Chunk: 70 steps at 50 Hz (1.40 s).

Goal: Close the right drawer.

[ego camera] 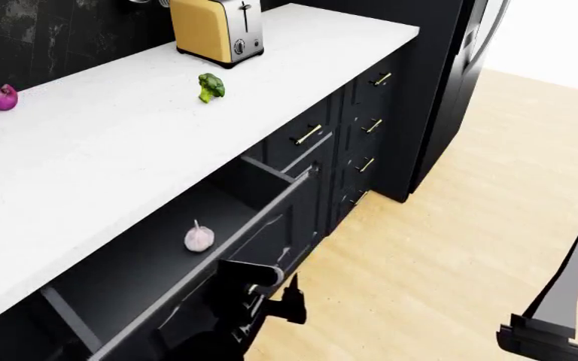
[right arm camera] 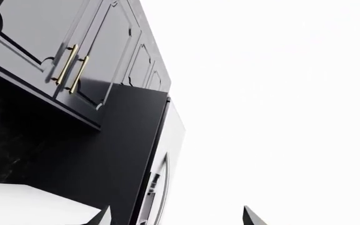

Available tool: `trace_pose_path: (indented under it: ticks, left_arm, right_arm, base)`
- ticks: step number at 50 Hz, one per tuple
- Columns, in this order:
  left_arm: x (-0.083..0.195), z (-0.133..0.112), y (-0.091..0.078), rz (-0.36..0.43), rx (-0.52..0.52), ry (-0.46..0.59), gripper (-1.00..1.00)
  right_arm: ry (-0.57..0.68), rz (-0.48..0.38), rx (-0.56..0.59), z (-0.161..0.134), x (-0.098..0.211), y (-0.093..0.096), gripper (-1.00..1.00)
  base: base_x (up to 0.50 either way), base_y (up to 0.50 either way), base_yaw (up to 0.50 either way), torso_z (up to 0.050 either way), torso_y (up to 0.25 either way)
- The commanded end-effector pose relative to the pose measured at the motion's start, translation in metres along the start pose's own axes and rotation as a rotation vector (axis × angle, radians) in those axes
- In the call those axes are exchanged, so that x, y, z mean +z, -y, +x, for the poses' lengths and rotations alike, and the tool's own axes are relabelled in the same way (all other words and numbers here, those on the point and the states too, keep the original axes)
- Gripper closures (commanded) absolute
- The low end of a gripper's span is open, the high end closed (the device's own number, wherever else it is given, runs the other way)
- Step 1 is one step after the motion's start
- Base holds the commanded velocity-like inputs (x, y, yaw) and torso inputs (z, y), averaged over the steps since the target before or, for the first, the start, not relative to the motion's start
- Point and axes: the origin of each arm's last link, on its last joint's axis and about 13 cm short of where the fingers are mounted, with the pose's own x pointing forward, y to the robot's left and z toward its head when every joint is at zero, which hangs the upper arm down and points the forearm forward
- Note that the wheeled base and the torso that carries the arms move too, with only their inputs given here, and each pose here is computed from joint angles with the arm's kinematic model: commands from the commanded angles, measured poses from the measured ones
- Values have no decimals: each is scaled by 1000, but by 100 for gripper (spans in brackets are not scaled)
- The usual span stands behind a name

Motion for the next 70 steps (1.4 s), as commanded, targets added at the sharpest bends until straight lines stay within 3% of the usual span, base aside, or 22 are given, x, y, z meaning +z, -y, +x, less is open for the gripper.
trace_pose_path:
  ticks: [1,21,32,37,48,62,70]
  left_arm:
    - [4,-1,-17,-14,115,-19,-100]
    - [28,8,-51,-67,224,64,-100]
    - [29,5,-65,-42,302,32,-100]
    - [28,3,-66,-42,287,2,-100]
    - [13,22,-88,-24,292,-53,-100]
    - [14,21,-99,5,414,-62,-100]
    - [17,17,-109,57,562,-37,-100]
  right_arm:
    - [-2,1,-2,-1,0,0,-100]
    - [-1,-5,5,5,0,-1,-100]
    - [3,-4,6,4,0,-2,-100]
    - [1,-6,8,5,0,-3,-100]
    - [2,-12,12,7,0,-3,-100]
    - [0,-12,12,6,0,-3,-100]
    - [-1,-16,13,7,0,-2,-100]
  base:
    - [0,0,0,0,0]
    - [0,0,0,0,0]
    - [0,0,0,0,0]
    - [0,0,0,0,0]
    - [0,0,0,0,0]
    - [0,0,0,0,0]
    - [0,0,0,0,0]
